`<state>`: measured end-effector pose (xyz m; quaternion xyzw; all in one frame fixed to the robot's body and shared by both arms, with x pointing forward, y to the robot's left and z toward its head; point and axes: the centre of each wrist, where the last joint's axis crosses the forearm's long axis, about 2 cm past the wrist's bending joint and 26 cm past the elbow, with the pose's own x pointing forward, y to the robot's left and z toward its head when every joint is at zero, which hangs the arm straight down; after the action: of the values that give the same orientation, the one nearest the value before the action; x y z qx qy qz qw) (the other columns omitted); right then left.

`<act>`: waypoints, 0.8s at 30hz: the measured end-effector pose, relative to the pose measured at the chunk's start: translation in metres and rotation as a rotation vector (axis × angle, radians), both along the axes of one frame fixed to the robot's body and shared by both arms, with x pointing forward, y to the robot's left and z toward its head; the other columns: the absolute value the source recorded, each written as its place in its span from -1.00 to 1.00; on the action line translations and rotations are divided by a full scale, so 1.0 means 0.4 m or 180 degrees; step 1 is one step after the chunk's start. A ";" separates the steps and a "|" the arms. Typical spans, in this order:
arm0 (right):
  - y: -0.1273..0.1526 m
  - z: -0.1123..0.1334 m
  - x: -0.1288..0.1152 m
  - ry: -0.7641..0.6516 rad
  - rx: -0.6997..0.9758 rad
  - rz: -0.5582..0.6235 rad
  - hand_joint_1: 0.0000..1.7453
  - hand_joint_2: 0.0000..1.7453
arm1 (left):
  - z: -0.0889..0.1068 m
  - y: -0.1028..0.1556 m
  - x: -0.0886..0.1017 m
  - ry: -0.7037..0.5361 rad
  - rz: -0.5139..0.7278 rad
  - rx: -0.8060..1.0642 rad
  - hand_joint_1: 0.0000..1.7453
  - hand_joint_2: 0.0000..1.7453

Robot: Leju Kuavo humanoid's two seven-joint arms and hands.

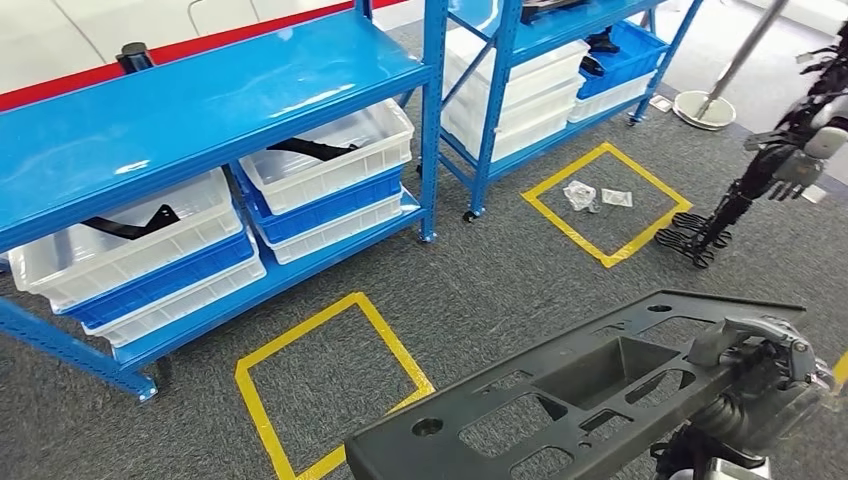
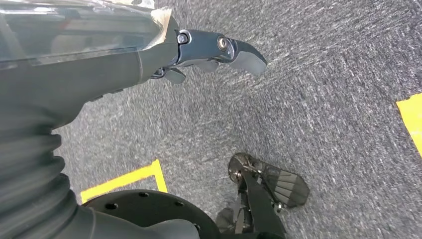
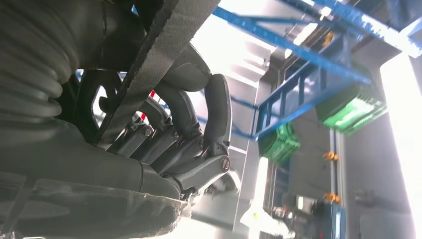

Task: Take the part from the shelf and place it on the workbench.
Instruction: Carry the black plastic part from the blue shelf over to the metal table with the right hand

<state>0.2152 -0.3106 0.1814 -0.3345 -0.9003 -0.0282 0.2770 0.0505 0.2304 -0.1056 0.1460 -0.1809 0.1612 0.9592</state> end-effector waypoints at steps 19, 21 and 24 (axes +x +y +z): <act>-0.001 0.006 0.007 0.0003 0.0025 0.0010 1.00 1.00 | 0.000 -0.004 -0.004 0.0089 0.0110 0.0030 -1.00 1.00; -0.001 0.006 0.006 0.0005 0.0032 0.0003 1.00 1.00 | 0.000 -0.004 -0.005 0.0113 0.0106 0.0017 -1.00 1.00; -0.001 -0.002 -0.004 0.0037 0.0048 -0.0031 1.00 1.00 | 0.000 -0.005 -0.007 0.0164 0.0090 -0.0017 -1.00 1.00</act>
<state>0.2135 -0.3110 0.1808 -0.3368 -0.8969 -0.0345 0.2846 0.0478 0.2283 -0.1056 0.1501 -0.1536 0.1715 0.9615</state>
